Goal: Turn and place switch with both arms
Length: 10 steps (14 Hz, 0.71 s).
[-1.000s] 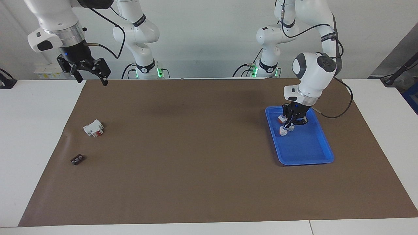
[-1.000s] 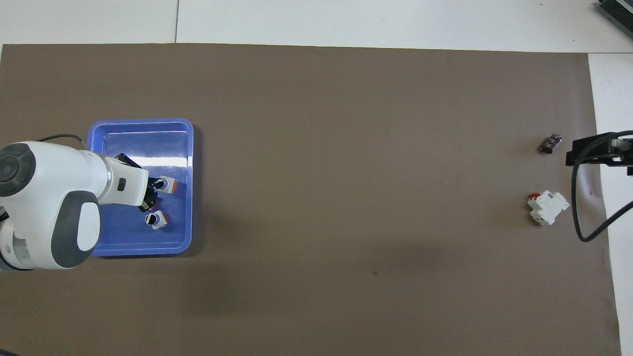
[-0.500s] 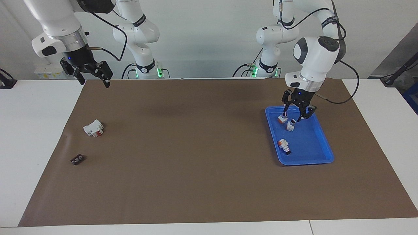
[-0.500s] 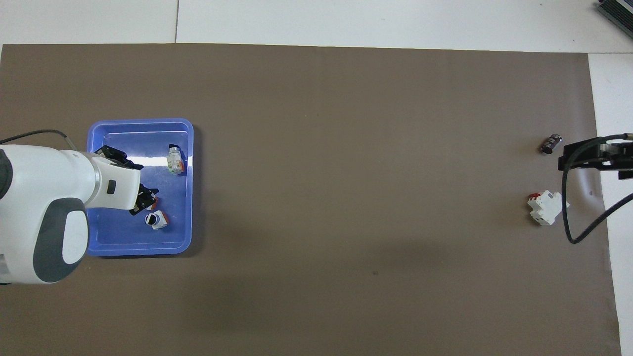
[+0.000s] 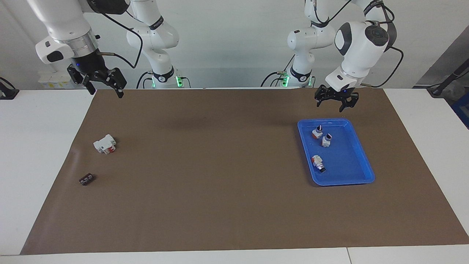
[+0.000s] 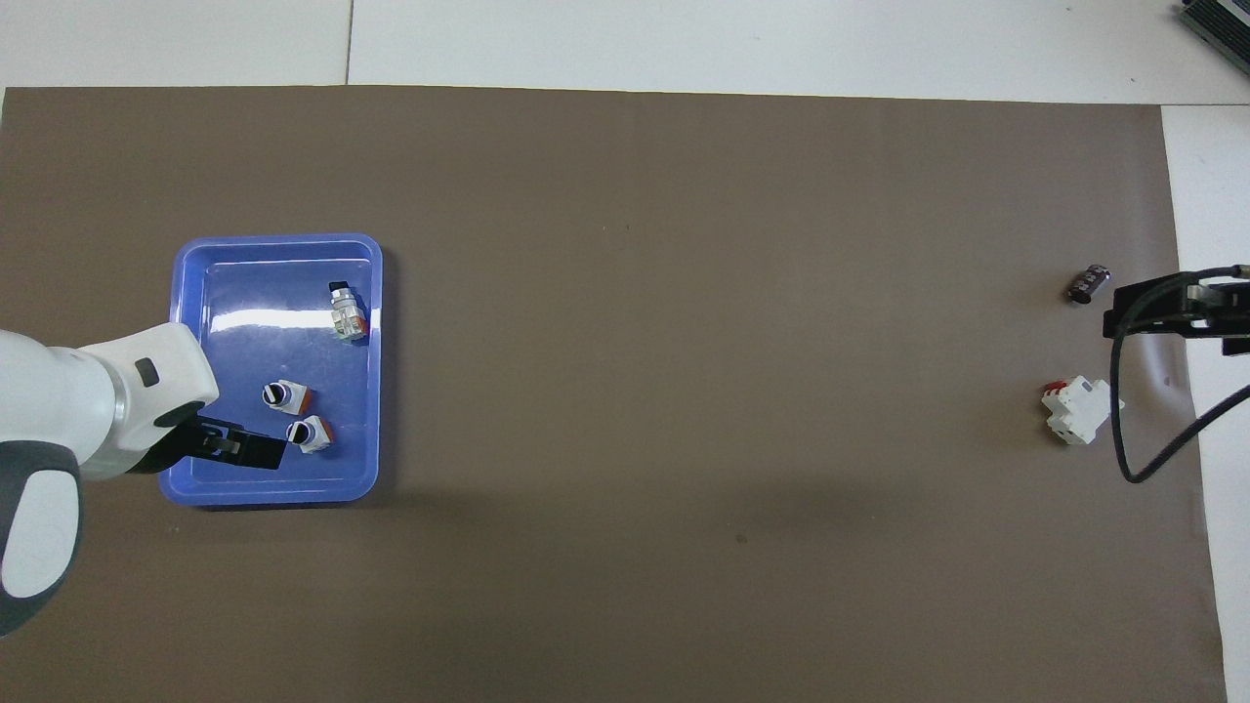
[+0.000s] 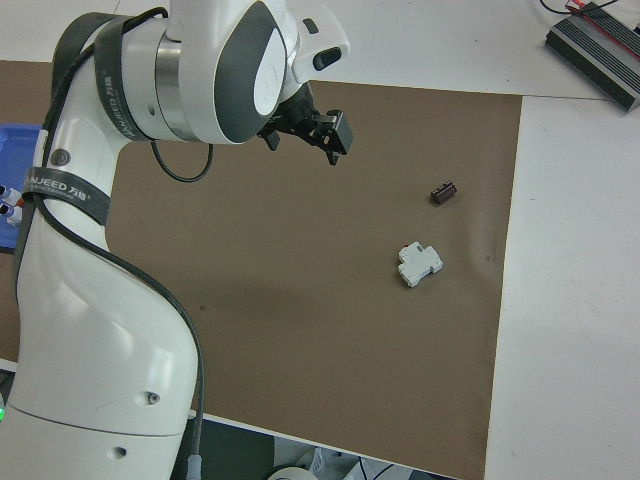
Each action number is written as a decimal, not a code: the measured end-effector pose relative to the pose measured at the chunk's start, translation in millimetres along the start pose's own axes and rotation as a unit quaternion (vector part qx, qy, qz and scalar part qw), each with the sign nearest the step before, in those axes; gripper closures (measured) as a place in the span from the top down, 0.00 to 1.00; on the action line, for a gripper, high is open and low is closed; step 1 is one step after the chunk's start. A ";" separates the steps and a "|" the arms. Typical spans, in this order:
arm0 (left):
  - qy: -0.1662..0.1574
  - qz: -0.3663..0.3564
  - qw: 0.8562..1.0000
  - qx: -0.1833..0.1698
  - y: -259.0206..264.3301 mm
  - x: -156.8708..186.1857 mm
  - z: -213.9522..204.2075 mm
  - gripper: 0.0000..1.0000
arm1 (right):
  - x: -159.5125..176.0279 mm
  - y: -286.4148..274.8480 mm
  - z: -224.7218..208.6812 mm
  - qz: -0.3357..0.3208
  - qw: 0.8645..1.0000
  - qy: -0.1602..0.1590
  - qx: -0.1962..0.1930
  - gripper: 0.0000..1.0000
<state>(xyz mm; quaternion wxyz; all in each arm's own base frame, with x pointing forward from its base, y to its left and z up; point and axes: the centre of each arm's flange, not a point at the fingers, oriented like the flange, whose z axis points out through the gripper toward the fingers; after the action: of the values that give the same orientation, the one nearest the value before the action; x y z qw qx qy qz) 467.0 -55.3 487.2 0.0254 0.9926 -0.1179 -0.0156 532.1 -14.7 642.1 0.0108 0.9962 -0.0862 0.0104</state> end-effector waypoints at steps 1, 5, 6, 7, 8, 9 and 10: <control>0.012 -0.022 1.000 -0.006 -5.1 2.6 -10.5 1.00 | -0.8 -0.5 -1.2 -0.001 1.000 0.001 0.000 1.00; 0.066 -0.056 0.996 -0.015 -34.0 31.1 -71.5 1.00 | -1.8 -1.4 -2.7 -0.002 1.000 0.002 0.000 1.00; 0.067 -0.058 0.996 -0.015 -37.6 41.0 -87.6 1.00 | -1.7 -0.9 -2.7 -0.001 1.000 0.002 0.000 1.00; 0.066 -0.058 0.996 -0.015 -39.6 51.4 -107.5 1.00 | -1.8 -0.9 -2.7 -0.001 1.000 0.002 0.000 1.00; 0.064 -0.058 0.996 -0.015 -40.8 61.2 -128.4 1.00 | -1.9 -1.1 -2.8 -0.001 1.000 0.002 0.000 1.00; 0.061 -0.060 0.996 -0.015 -42.8 68.2 -146.1 1.00 | -2.1 -1.9 -3.0 -0.002 1.000 0.003 0.001 1.00; 0.055 -0.061 0.997 -0.014 -45.5 71.6 -158.5 1.00 | -2.4 -3.5 -3.2 -0.003 1.000 0.003 0.002 1.00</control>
<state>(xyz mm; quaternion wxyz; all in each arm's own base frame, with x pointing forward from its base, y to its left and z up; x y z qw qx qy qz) 553.0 -20.5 641.2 0.0448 0.9968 -0.0553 0.0362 530.3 -10.7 645.1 0.0096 0.9964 -0.0828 0.0130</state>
